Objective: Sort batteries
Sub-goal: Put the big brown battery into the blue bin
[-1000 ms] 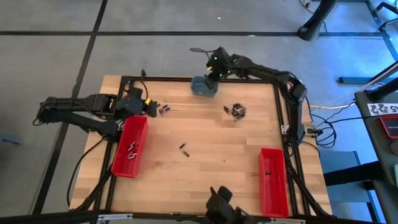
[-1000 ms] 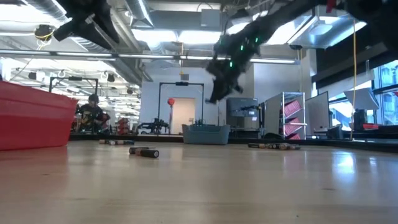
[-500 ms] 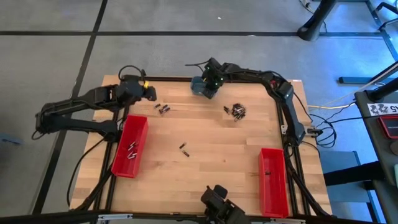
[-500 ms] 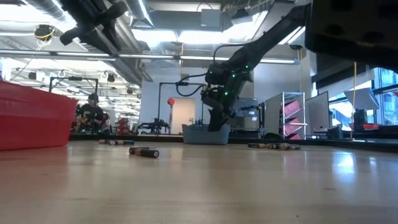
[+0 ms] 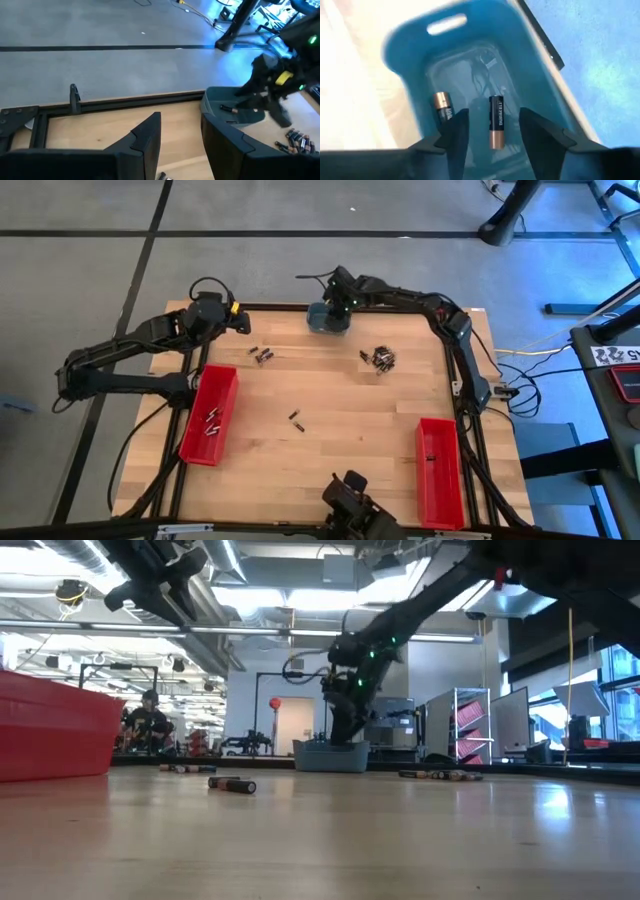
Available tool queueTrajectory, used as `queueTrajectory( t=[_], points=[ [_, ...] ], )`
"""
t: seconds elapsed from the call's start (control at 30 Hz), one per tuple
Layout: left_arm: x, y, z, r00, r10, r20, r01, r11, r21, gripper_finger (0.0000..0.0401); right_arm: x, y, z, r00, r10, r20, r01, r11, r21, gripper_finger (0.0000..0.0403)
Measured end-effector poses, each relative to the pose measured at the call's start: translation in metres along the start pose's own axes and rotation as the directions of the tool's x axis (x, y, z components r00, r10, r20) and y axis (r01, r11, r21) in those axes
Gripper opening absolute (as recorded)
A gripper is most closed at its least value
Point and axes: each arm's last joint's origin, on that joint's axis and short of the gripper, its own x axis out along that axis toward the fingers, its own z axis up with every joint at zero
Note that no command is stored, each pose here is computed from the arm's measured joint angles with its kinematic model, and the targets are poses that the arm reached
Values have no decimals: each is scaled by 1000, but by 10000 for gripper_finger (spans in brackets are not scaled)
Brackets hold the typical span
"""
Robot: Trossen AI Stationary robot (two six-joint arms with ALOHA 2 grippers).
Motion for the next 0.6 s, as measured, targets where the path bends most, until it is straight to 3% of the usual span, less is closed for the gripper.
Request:
queueTrajectory(
  t=[0.1,0.23,0.33,0.47,0.6],
  points=[
    [0,0,0,1000,-1,-1,1,1000,-6,129,-32,-1,14,999,5,-34,-5,1000,-19,186],
    [0,0,0,1000,-2,0,2,1000,-8,129,-97,2,27,999,33,-24,-36,990,-136,188],
    [0,0,0,1000,-4,2,4,1000,-12,129,-132,7,19,991,132,-34,-136,975,-179,188],
    [0,0,0,1000,-4,2,4,1000,-13,129,-147,14,-6,941,330,-70,-337,929,-154,188],
    [0,0,0,1000,-4,2,4,1000,-13,129,-132,23,-48,918,342,-200,-362,929,-76,188]
  ],
)
